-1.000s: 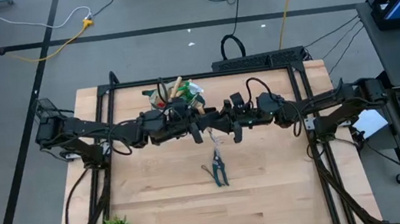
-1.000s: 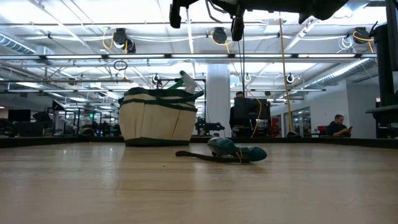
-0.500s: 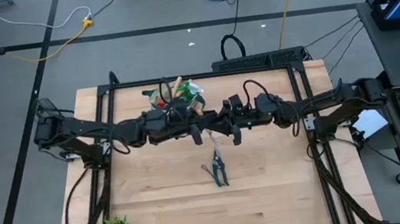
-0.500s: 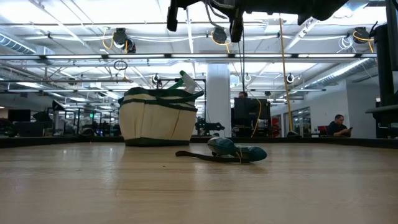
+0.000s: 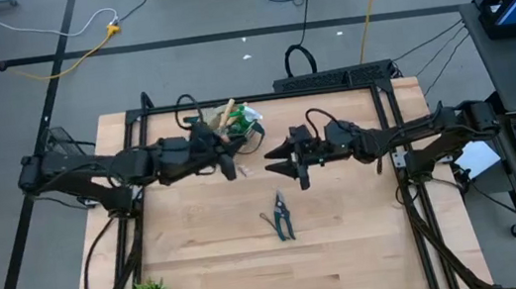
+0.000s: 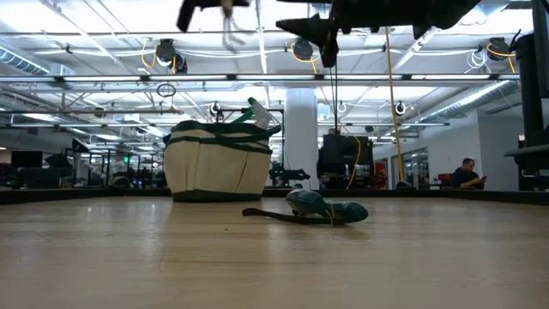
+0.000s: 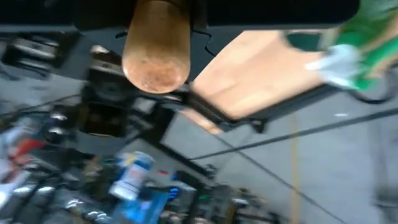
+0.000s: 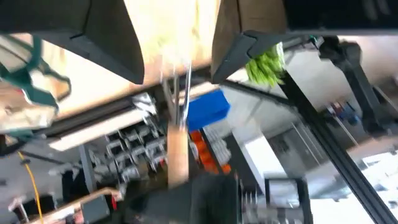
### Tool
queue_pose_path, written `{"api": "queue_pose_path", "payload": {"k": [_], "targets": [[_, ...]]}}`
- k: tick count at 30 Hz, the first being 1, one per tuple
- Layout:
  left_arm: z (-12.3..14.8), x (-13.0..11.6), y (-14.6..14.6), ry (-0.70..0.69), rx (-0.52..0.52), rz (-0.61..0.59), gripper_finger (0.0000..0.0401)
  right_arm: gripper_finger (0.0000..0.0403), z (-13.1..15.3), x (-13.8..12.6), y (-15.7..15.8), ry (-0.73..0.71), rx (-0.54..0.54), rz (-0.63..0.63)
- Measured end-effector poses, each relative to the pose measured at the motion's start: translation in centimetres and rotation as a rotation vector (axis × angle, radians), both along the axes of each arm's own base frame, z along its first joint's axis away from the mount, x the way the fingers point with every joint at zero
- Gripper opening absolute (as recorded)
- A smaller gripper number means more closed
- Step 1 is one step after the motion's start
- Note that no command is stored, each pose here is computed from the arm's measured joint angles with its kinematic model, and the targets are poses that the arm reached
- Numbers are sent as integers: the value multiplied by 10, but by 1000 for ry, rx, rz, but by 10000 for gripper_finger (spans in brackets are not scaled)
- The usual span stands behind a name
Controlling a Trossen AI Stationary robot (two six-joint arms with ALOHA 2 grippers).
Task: Pick & Place Garden tools in Gardening bag
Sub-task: Put the hand rake into the gardening bag
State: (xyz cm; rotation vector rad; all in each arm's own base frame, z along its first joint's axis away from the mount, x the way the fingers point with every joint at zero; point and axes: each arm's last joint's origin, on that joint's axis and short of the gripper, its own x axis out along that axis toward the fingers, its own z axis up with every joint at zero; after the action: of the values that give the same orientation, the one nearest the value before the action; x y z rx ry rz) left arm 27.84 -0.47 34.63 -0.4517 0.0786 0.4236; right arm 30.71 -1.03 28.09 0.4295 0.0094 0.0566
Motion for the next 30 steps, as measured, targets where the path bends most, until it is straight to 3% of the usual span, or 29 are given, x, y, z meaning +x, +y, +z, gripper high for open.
{"api": "queue_pose_path", "payload": {"k": [8, 16, 25, 30], "targets": [[1, -21, 17, 124, 72, 143, 44, 195, -17, -2, -7, 176, -54, -15], [-9, -25, 52, 238, 56, 192, 44, 167, -25, -4, -17, 259, -124, -33], [-13, -26, 90, 275, 74, 212, 44, 70, -28, -7, -32, 281, -118, -21], [-6, -12, 109, 406, 117, 195, 44, 8, -28, -9, -39, 277, -122, 22]]}}
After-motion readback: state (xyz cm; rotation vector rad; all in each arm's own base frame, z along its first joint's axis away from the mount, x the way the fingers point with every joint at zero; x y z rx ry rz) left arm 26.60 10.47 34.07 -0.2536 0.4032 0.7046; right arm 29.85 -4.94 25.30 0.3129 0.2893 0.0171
